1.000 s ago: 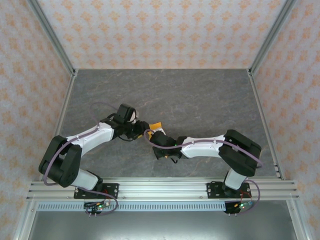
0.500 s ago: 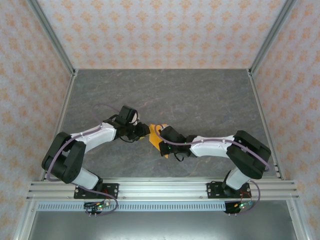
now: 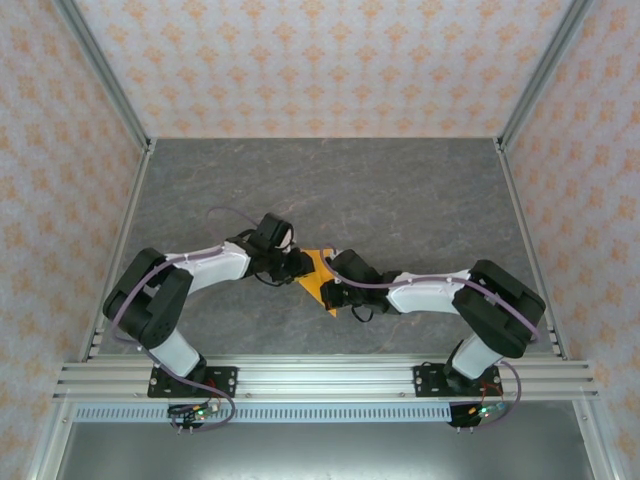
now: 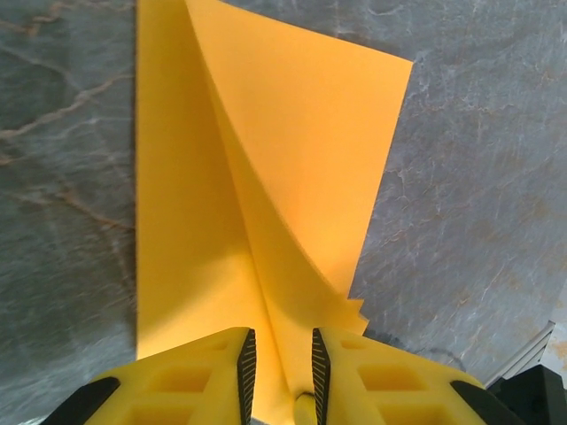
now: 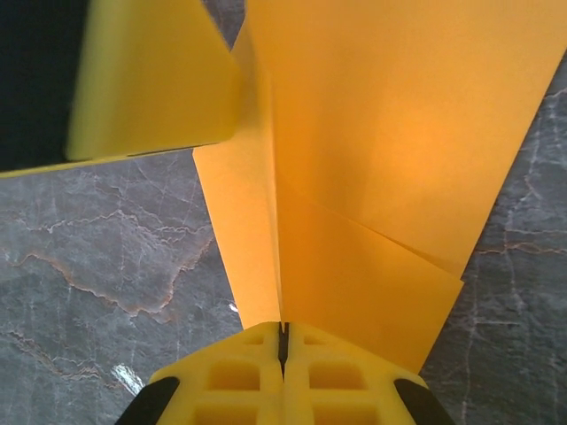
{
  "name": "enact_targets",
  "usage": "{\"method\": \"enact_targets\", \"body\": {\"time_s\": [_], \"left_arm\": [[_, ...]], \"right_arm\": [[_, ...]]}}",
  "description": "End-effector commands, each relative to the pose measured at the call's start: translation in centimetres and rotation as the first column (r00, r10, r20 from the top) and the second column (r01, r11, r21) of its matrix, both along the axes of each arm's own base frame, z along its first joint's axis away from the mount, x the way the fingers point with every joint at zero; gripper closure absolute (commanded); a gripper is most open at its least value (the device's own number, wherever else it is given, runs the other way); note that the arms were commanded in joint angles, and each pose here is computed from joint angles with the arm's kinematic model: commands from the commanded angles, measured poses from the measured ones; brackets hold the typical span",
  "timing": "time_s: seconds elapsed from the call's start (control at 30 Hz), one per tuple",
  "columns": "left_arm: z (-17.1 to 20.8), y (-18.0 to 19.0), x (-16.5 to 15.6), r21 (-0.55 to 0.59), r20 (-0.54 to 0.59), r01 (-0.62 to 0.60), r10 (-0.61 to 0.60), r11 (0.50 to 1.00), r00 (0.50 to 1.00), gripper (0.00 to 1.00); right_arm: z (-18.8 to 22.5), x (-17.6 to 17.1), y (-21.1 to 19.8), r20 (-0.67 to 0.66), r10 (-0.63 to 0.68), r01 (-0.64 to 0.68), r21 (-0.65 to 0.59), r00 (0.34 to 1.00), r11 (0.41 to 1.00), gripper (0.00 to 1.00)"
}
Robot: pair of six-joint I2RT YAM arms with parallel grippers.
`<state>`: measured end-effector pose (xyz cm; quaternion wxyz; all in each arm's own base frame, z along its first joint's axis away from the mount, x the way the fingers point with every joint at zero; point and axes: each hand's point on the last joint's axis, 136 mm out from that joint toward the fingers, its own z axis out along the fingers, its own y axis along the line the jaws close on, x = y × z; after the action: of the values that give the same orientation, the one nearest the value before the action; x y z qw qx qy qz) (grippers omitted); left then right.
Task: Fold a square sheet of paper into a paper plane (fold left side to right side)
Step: Fourth fold the wing at the center of the table.
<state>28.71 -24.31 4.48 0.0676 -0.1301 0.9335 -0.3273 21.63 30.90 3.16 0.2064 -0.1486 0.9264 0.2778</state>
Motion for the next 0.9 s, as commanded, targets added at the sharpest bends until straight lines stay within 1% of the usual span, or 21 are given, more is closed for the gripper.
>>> {"method": "enact_targets", "body": {"time_s": [0.0, 0.2, 0.4, 0.57, 0.7, 0.87], "left_arm": [[0.5, -1.2, 1.0, -0.024, 0.015, 0.000, 0.001, 1.000, 1.000, 0.73], [0.2, -1.8, 1.4, -0.020, 0.013, 0.008, -0.007, 1.000, 1.000, 0.73], [-0.2, -1.5, 1.5, -0.006, 0.007, -0.005, 0.005, 1.000, 1.000, 0.71], [0.3, -1.4, 1.5, -0.003, 0.020, -0.009, 0.009, 1.000, 1.000, 0.69], [0.7, -1.0, 1.3, 0.012, 0.029, -0.011, 0.010, 1.000, 1.000, 0.70], [0.5, -1.2, 1.2, 0.000, 0.022, -0.004, 0.004, 1.000, 1.000, 0.74]], "right_arm": [[0.8, 0.3, 0.3, 0.003, -0.013, 0.013, 0.058, 1.000, 0.998, 0.96], [0.8, 0.5, 0.1, -0.008, -0.030, 0.031, 0.083, 1.000, 0.996, 0.96], [0.9, 0.9, -0.2, -0.033, -0.055, 0.059, 0.131, 0.998, 0.990, 0.96], [0.9, 1.0, -0.1, -0.056, -0.061, 0.070, 0.176, 0.997, 0.982, 0.96], [1.0, 1.4, -0.3, -0.079, -0.074, 0.090, 0.225, 0.994, 0.970, 0.96], [1.1, 1.4, -0.3, -0.087, -0.070, 0.089, 0.240, 0.994, 0.967, 0.96]]}}
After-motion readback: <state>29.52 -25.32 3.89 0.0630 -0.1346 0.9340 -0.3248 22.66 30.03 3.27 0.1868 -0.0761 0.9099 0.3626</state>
